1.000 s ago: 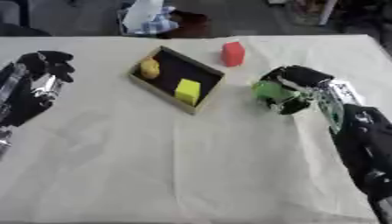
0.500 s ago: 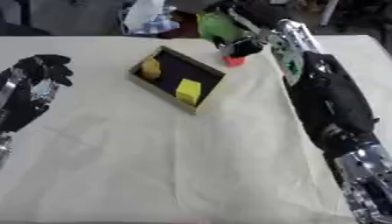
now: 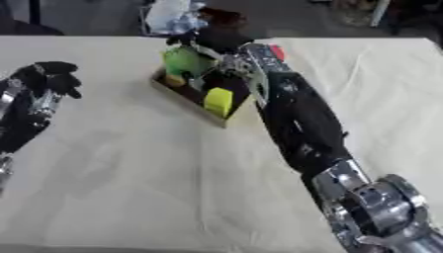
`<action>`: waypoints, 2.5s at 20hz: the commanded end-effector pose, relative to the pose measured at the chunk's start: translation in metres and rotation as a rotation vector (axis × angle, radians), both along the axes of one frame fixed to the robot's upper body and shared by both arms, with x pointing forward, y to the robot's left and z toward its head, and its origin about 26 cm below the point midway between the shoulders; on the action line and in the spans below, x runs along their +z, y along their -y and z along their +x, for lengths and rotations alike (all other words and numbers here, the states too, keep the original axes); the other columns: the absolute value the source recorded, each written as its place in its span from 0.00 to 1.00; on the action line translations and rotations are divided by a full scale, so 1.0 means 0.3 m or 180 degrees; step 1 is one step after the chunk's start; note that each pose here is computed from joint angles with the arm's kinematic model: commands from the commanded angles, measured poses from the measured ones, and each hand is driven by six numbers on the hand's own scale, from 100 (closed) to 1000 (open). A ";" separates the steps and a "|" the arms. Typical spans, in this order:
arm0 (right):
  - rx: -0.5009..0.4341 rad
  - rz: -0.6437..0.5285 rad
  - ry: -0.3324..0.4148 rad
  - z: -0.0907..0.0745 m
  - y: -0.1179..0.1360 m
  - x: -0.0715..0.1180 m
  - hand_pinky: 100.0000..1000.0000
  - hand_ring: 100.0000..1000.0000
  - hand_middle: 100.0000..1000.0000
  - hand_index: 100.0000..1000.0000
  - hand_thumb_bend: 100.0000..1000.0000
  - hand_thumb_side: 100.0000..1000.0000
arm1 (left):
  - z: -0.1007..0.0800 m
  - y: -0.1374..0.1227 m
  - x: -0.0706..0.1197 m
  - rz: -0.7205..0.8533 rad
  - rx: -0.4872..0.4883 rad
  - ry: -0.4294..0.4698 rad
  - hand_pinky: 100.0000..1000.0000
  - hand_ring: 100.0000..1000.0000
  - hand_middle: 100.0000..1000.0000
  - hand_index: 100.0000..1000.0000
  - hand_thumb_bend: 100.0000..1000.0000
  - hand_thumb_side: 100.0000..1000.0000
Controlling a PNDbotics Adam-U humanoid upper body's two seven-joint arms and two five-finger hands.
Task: Pick up objects on the table and place them in the box.
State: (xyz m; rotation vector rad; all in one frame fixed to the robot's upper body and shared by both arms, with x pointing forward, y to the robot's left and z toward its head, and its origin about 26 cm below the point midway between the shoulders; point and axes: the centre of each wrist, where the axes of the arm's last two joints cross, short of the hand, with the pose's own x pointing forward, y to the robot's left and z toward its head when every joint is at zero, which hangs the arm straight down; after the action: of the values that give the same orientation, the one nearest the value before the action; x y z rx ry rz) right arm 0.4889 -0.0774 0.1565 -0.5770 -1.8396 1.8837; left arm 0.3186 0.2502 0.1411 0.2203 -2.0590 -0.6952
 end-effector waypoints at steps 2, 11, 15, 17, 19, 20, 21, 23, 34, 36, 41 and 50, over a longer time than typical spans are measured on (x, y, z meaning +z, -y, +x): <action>-0.0218 -0.0088 0.0106 -0.004 -0.036 0.007 0.77 0.66 0.59 0.96 0.00 0.12 | 0.000 0.015 0.031 -0.0001 -0.0088 0.0097 0.74 0.50 0.52 0.75 0.00 0.67; -0.0796 -0.0329 0.0364 -0.008 -0.053 -0.022 0.79 0.74 0.74 0.99 0.00 0.15 | 0.001 0.025 0.028 -0.0001 -0.0125 0.0076 0.74 0.50 0.52 0.75 0.00 0.68; -0.0859 -0.0471 0.0250 -0.004 -0.040 -0.042 0.82 0.82 0.87 1.00 0.00 0.37 | 0.001 0.026 0.025 -0.0001 -0.0126 0.0067 0.75 0.50 0.52 0.75 0.00 0.67; -0.0863 -0.0521 0.0144 0.000 -0.030 -0.047 0.83 0.84 0.89 1.00 0.00 0.47 | 0.001 0.024 0.022 0.0002 -0.0115 0.0055 0.75 0.50 0.52 0.75 0.00 0.67; -0.0858 -0.0520 0.0086 0.004 -0.023 -0.041 0.84 0.87 0.94 1.00 0.00 0.59 | 0.001 0.023 0.020 0.0005 -0.0112 0.0048 0.75 0.50 0.52 0.75 0.00 0.67; -0.0852 -0.0502 0.0071 0.006 -0.020 -0.036 0.85 0.88 0.95 1.00 0.00 0.63 | 0.001 0.023 0.020 0.0005 -0.0112 0.0047 0.75 0.50 0.52 0.75 0.00 0.67; -0.0842 -0.0474 0.0060 0.008 -0.017 -0.030 0.85 0.88 0.95 1.00 0.00 0.64 | 0.001 0.023 0.019 0.0005 -0.0111 0.0045 0.75 0.50 0.52 0.75 0.00 0.67; -0.0814 -0.0395 0.0050 0.012 -0.010 -0.013 0.87 0.90 0.98 1.00 0.00 0.69 | 0.001 0.022 0.018 0.0005 -0.0110 0.0040 0.75 0.50 0.52 0.75 0.00 0.67; -0.0936 -0.0398 0.0073 0.030 0.024 0.037 0.90 0.97 1.00 1.00 0.00 0.75 | 0.000 0.022 0.015 0.0006 -0.0105 0.0030 0.75 0.50 0.52 0.75 0.00 0.67; -0.0967 -0.0405 0.0090 0.030 0.024 0.036 0.90 0.97 1.00 1.00 0.00 0.75 | 0.000 0.022 0.015 0.0005 -0.0106 0.0030 0.75 0.50 0.52 0.75 0.00 0.67; -0.1018 -0.0225 0.0233 0.044 0.054 0.096 0.91 0.93 0.99 1.00 0.00 0.67 | -0.002 0.018 0.007 -0.0001 -0.0086 0.0007 0.75 0.50 0.52 0.75 0.00 0.68; -0.1353 0.0530 0.0424 0.092 0.234 0.281 0.91 0.91 0.98 1.00 0.00 0.54 | -0.003 0.019 0.004 -0.0009 -0.0077 0.0013 0.75 0.50 0.52 0.75 0.00 0.69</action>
State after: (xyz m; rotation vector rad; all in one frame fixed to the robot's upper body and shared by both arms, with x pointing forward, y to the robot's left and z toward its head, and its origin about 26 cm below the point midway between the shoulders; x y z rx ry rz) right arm 0.5143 -0.1358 0.2143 -0.9134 -1.7199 1.4954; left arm 0.3181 0.2442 0.1366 0.1833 -2.0479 -0.7038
